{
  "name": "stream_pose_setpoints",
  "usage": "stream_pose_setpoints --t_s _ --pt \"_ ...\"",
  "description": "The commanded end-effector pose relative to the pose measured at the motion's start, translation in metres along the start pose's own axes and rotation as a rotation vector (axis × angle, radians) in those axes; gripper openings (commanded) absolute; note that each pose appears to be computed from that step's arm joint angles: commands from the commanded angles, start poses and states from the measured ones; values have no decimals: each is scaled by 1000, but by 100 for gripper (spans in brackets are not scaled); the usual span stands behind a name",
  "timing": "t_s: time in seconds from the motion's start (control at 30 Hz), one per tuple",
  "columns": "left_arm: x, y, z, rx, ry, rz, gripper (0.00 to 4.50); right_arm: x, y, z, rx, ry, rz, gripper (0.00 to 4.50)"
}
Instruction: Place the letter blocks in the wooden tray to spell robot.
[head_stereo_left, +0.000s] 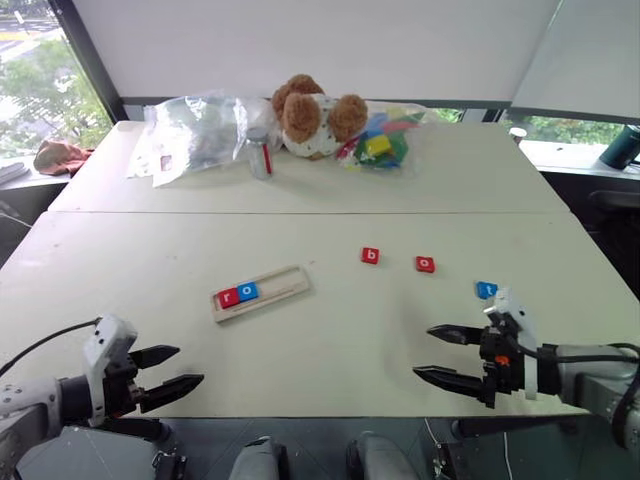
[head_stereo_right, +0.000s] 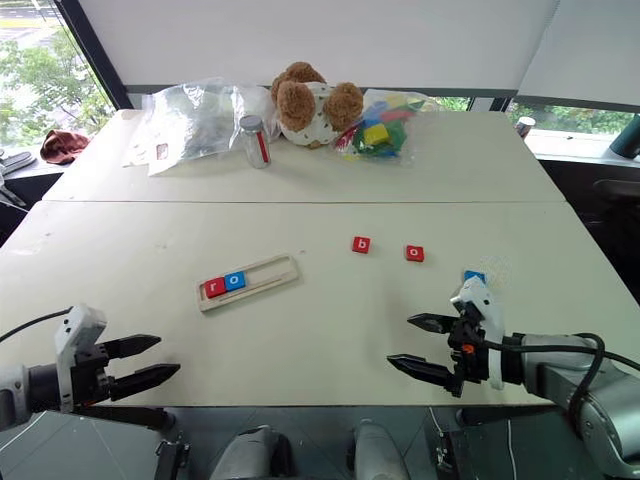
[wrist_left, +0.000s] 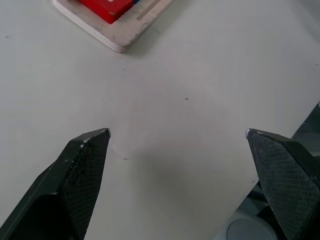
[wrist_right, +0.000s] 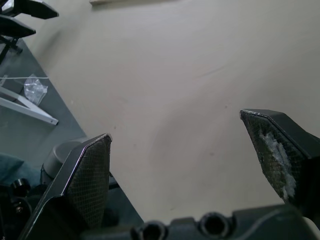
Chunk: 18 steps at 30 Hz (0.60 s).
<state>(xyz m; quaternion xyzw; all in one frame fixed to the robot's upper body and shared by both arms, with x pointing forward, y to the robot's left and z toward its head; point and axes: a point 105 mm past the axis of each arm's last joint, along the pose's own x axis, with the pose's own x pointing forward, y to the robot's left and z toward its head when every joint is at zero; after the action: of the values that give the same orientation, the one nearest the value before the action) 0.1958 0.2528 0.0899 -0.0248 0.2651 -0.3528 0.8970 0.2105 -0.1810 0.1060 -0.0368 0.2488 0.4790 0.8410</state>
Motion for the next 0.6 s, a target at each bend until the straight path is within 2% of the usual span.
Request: stream_pose_setpoints --t_s 0.03,0.4,0.6 --pt "-3 -2 9 34 -44 22 450 0 -4 9 -37 -23 2 449" --pt "-11 3 4 5 -43 73 450 5 -15 11 -47 -14 -7 449" --pt "-14 9 10 16 -66 83 450 5 -17 12 -51 -17 -5 449"
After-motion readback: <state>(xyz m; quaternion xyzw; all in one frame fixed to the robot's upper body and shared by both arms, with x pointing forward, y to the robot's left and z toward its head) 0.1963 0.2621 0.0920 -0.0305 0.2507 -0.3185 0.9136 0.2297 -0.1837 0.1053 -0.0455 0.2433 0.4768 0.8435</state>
